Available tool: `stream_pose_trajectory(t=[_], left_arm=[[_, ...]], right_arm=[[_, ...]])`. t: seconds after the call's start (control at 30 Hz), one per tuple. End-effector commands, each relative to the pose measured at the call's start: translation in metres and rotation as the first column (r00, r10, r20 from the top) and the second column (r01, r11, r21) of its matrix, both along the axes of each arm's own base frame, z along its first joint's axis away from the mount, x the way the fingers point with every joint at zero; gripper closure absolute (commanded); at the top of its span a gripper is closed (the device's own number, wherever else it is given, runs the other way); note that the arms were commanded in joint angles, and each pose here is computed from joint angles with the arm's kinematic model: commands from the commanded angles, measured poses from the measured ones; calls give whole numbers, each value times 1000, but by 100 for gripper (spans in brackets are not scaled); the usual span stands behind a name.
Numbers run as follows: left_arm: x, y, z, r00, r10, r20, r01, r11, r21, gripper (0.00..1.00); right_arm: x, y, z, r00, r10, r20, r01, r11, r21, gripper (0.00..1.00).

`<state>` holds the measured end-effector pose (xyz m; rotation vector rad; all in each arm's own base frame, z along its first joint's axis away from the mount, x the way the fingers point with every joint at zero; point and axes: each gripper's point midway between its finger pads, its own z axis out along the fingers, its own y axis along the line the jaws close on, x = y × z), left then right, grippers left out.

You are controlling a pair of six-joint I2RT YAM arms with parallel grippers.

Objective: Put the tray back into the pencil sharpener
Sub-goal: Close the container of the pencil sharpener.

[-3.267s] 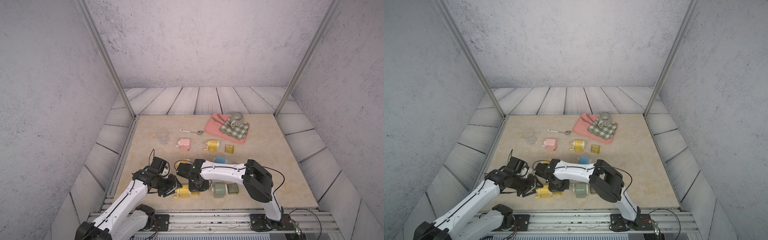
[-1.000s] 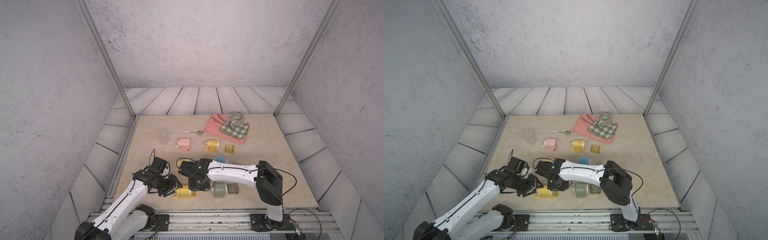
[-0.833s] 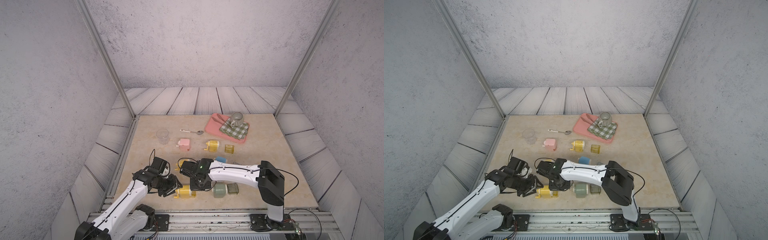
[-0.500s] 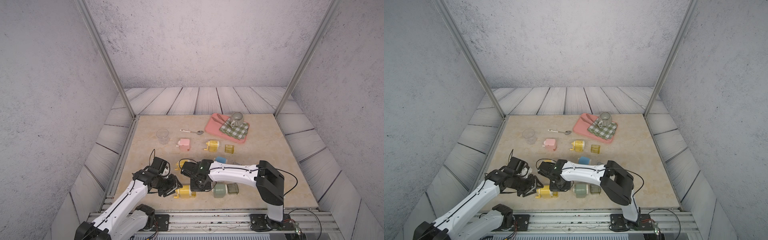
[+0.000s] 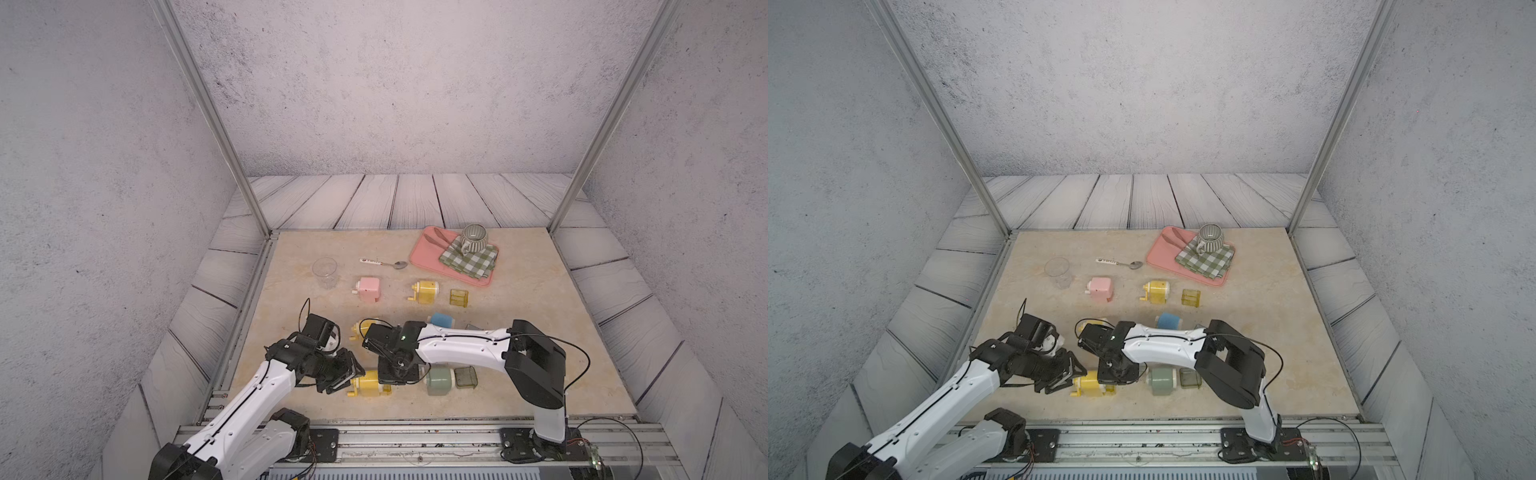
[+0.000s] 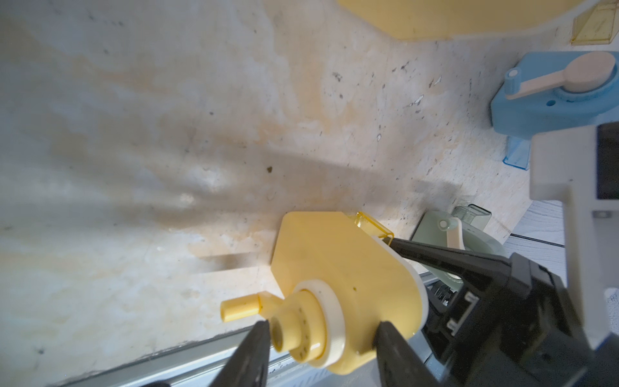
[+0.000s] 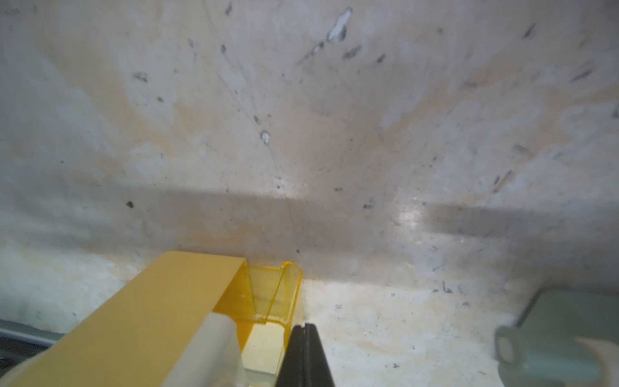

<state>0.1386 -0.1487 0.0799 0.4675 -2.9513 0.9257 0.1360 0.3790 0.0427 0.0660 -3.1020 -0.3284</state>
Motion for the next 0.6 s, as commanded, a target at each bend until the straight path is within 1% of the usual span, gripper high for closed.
stream_pose_trajectory(t=[0.0,0.57], left_arm=[[-8,5,-6,1000,-5,-29,6,999,37,46],[-9,6,-7,999,-5,-35,6,999,41,46]], right_arm=[[-1,-1,-6,1000,-11,-20,11,1000,4,100],[-2,17,1,1000,0,-17,3,989,146,100]])
